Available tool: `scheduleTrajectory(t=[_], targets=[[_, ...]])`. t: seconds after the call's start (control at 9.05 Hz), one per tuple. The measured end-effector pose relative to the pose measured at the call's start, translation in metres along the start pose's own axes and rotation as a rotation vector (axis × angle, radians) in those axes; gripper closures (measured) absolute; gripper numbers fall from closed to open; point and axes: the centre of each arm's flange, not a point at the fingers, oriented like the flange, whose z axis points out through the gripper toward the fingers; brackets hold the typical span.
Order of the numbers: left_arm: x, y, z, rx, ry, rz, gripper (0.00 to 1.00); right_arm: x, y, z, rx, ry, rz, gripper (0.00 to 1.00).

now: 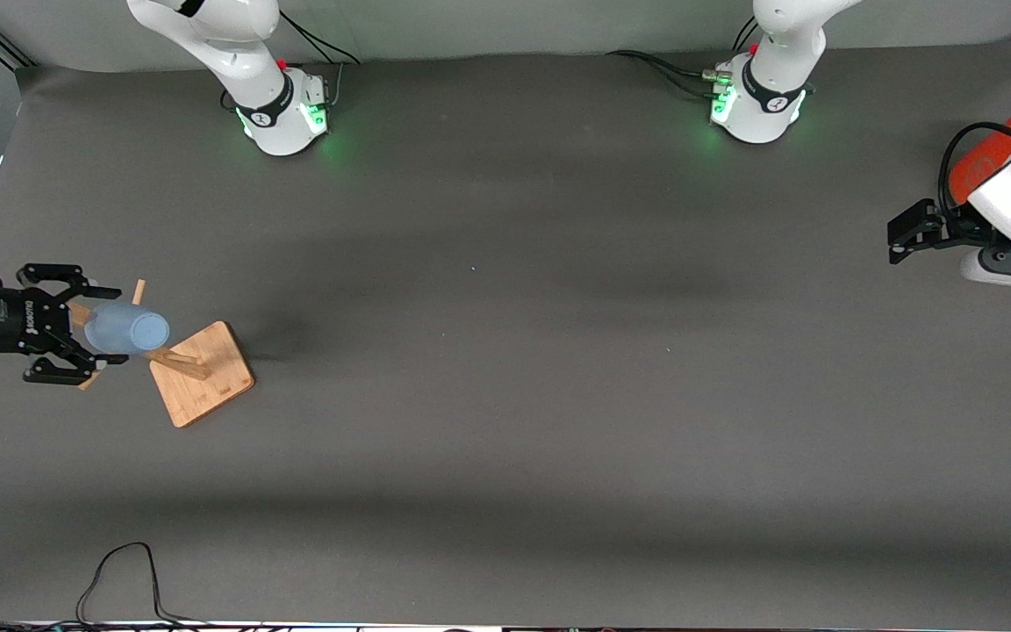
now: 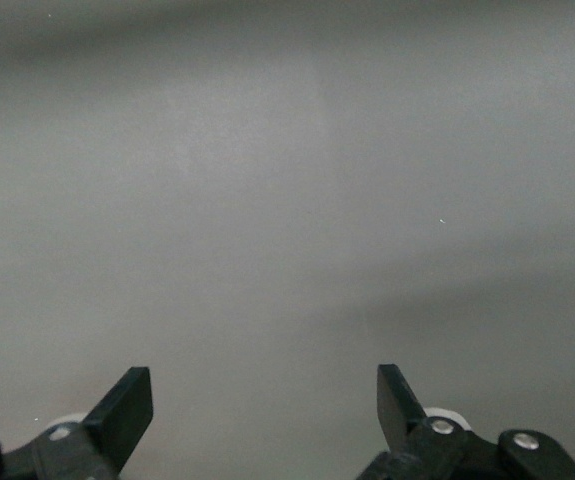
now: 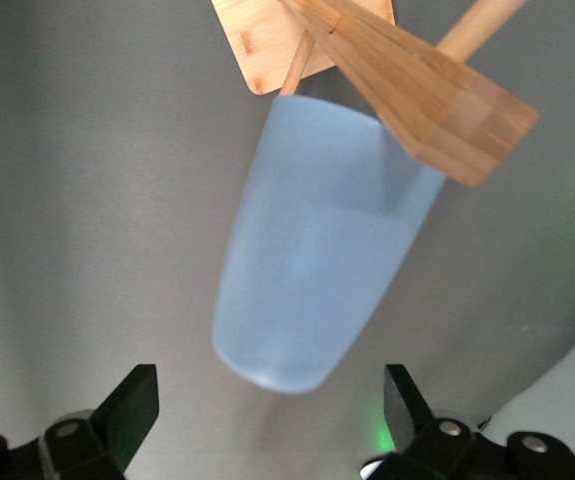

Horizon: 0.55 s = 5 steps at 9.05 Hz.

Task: Rotate and upright cup with both arms
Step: 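Close the right gripper around the blue cup's base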

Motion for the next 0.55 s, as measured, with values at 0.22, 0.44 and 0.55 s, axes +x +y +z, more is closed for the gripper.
scheduleTrajectory(t=[0.22,0.44,0.55], targets=[[0.002,0.004,0.001,0.006,0.002,0.011,0.0,0.016,0.0,0.006,-0.006,-0.02,0.023,0.0],[0.002,0.004,0.004,0.002,-0.014,0.013,0.0,0.02,-0.001,0.011,-0.012,-0.031,0.031,0.0],[0.004,0.001,0.008,-0.002,-0.018,0.009,0.0,0.022,-0.002,0.014,-0.013,-0.04,0.034,0.0]])
